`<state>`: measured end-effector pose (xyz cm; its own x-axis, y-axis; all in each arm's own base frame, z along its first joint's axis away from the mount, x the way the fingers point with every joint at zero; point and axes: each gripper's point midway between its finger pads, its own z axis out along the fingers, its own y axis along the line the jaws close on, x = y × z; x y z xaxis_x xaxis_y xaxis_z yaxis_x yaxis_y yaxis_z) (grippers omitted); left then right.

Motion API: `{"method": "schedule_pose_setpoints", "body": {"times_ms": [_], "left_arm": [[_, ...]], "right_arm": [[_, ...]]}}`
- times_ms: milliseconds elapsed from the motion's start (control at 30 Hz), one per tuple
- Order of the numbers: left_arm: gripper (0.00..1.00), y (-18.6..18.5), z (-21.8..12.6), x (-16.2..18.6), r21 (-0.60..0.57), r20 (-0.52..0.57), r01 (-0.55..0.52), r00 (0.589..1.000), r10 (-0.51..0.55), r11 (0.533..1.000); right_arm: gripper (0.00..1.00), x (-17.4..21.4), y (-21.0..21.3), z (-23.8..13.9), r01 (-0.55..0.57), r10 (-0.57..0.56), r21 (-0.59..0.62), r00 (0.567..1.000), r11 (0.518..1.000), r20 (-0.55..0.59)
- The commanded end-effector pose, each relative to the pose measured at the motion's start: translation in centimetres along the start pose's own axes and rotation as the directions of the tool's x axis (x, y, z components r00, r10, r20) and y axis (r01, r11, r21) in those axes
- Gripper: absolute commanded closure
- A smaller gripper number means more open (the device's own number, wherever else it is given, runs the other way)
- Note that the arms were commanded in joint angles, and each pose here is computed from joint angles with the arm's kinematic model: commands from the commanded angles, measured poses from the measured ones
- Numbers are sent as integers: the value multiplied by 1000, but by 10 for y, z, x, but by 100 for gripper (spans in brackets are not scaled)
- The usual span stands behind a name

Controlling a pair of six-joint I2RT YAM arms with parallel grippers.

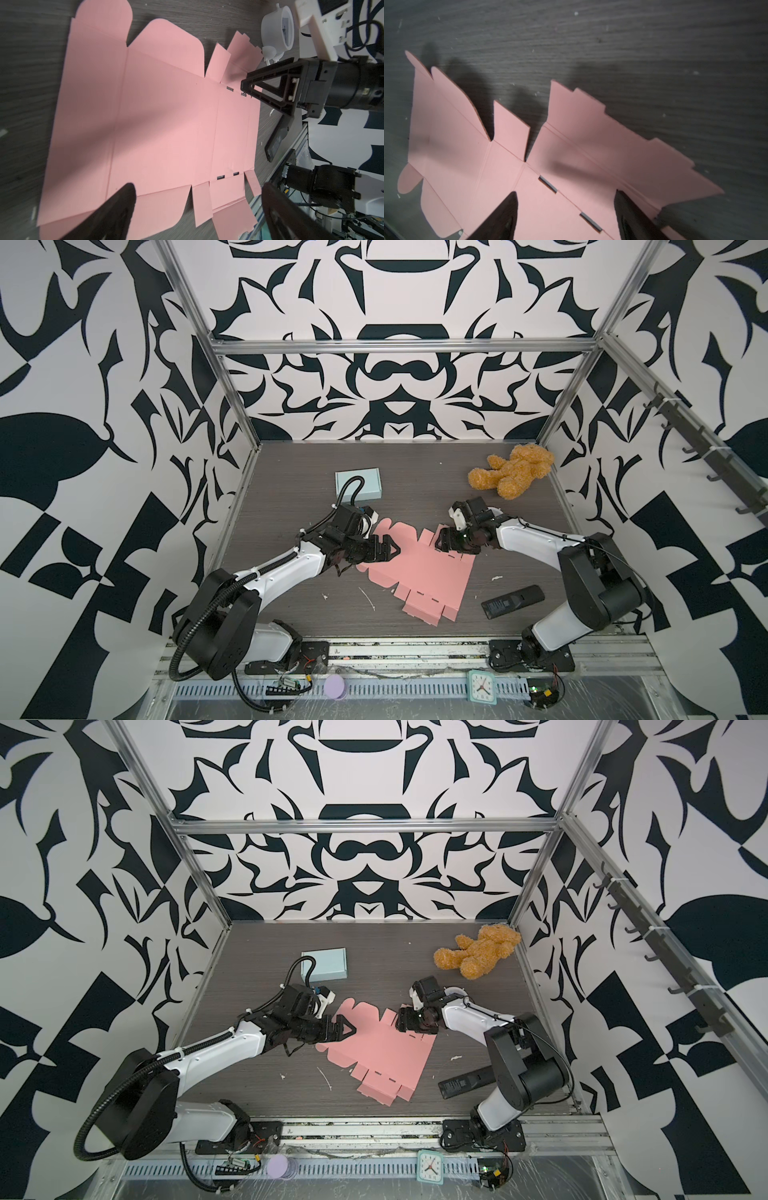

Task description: Fold the paper box

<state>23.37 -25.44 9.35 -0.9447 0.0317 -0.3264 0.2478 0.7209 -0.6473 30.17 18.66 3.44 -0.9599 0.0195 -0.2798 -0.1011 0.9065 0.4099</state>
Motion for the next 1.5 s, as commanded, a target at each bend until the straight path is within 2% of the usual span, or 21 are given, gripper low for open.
{"method": "schedule_pose_setpoints", "body": {"times_ms": [0,267,367,567,700,1000,1133,1467], "left_arm": [[3,5,-7,-2,-32,39,15,999,-14,999],[3,26,-4,2,-71,18,49,999,-48,996],[4,41,3,7,-87,1,80,997,-80,993],[5,62,17,26,-117,-47,123,990,-129,985],[5,65,16,29,-122,-43,120,991,-126,985],[5,71,18,35,-137,-49,114,991,-121,984],[5,74,16,35,-140,-44,114,992,-121,984],[5,72,16,36,-126,-38,118,992,-124,985]], "right_arm": [[25,-5,15,15,43,-43,-35,999,998,-13],[26,-7,75,33,126,-127,-77,992,989,4],[26,-8,86,33,140,-139,-78,990,987,16],[24,-26,89,-14,207,-206,-3,972,978,111],[20,-18,83,-48,249,-251,33,962,968,110],[19,32,25,-63,116,-115,4,993,993,-23],[19,44,17,-55,56,-60,-51,996,997,-72],[21,70,4,-24,-16,0,-90,984,996,-178]]}}
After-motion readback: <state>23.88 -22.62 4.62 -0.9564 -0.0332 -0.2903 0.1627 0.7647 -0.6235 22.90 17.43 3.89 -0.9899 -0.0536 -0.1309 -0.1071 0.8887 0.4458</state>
